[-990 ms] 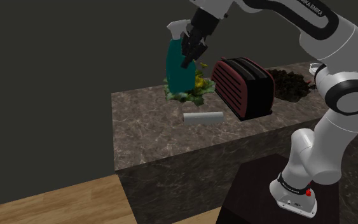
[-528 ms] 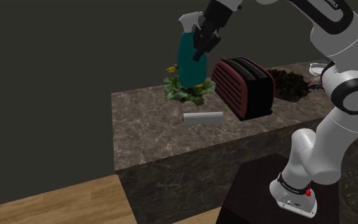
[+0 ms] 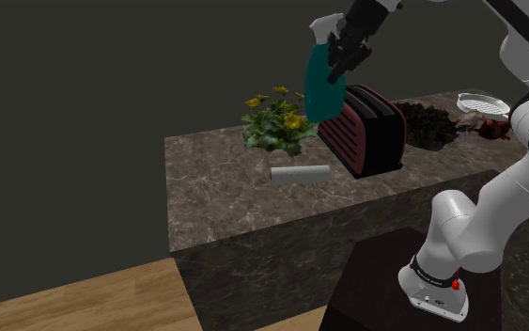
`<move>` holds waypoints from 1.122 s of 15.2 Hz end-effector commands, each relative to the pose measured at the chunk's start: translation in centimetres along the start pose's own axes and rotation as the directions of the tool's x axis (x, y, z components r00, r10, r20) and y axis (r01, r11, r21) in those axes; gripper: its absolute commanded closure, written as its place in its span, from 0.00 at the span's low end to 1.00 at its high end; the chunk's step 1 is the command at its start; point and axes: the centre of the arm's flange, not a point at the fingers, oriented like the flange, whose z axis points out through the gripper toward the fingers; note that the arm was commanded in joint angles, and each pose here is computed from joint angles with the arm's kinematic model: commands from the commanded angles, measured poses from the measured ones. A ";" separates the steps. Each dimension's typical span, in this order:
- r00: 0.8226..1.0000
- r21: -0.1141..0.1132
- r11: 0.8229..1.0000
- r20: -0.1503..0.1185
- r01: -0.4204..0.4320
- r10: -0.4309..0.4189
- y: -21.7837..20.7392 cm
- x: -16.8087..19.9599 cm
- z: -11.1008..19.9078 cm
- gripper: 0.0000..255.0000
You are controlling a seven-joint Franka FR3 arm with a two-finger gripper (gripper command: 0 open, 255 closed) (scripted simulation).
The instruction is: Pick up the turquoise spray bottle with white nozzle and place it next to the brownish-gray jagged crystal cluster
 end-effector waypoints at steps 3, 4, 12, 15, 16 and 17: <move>1.000 0.001 1.000 0.000 0.001 -0.001 -0.4 -4.7 -2.5 1.00; 1.000 0.001 1.000 0.000 0.001 -0.001 -0.4 -5.9 -3.2 1.00; 1.000 0.001 1.000 0.000 0.001 -0.001 -0.8 -15.1 -8.4 1.00; 1.000 0.001 1.000 0.000 0.001 -0.001 -0.9 -18.5 -10.4 1.00; 1.000 0.001 1.000 0.000 0.001 -0.001 -0.9 -19.6 -11.0 1.00; 1.000 0.001 1.000 0.000 0.001 -0.001 -1.0 -20.8 -11.7 1.00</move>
